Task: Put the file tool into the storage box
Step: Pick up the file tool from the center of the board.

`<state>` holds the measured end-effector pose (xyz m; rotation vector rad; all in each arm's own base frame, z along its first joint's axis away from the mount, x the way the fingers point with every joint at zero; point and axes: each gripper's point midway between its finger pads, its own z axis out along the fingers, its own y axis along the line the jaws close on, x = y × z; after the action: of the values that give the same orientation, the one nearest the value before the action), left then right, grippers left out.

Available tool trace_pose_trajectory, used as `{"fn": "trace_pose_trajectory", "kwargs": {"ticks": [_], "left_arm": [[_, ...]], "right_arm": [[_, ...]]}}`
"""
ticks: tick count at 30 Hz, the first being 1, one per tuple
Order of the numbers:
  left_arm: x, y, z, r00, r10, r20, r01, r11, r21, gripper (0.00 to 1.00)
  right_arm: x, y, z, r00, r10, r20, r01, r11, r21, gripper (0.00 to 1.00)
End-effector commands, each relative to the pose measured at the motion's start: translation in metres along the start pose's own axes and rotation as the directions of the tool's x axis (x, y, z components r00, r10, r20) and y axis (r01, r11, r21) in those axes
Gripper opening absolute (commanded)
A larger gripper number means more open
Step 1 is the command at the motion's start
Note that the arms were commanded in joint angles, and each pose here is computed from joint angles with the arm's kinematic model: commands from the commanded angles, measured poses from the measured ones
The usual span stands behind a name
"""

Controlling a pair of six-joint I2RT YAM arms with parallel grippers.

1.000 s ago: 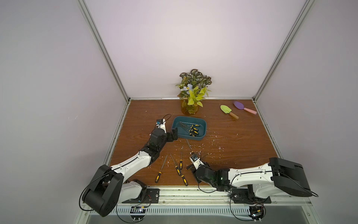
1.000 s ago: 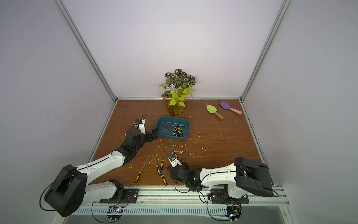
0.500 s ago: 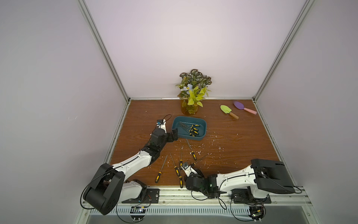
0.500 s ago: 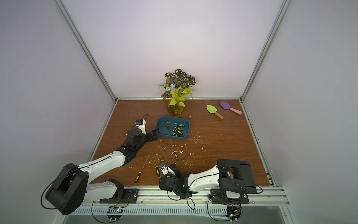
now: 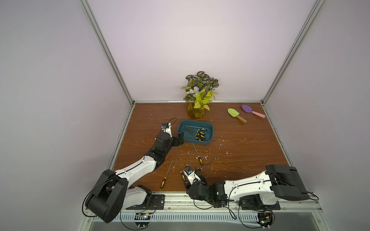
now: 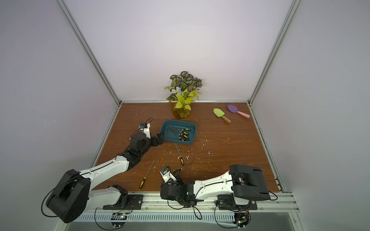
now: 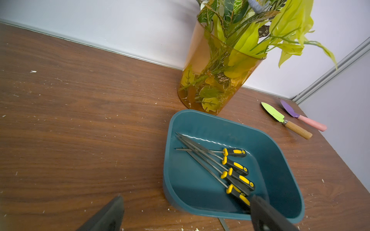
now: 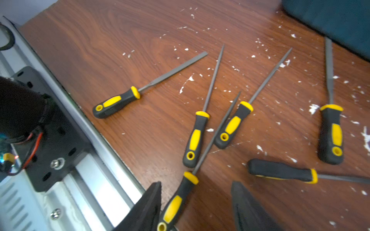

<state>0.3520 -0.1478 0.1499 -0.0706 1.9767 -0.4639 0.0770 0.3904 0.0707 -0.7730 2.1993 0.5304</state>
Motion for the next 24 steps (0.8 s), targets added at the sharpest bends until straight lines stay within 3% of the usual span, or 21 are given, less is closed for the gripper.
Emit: {"fn": "trace_pose_trajectory", "kwargs": {"ticks": [1,14,19,24], "left_arm": [[-0.013,-0.004,-0.003,1.000,-0.005,0.031,0.004,1.000,0.022,1.00],[-0.015,-0.006,-0.005,0.999,-0.011,0.036,0.009,0.999,0.033,1.00],[-0.015,-0.006,-0.005,0.999,-0.011,0.036,0.009,0.999,0.033,1.00],[-0.014,-0.006,-0.005,0.999,-0.008,0.034,0.007,0.999,0.032,1.00]], "right_arm": [[0.008,0.007,0.005,0.999,0.045,-0.027,-0.045,0.999,-0.008,0.62],[0.030,0.006,0.025,0.994,0.017,-0.104,-0.010,0.998,0.066,0.58],[0.035,-0.004,0.026,0.993,0.012,-0.114,0.001,0.993,0.114,0.42],[0.028,-0.011,0.017,0.996,-0.006,-0.091,0.019,0.990,0.138,0.18]]}}
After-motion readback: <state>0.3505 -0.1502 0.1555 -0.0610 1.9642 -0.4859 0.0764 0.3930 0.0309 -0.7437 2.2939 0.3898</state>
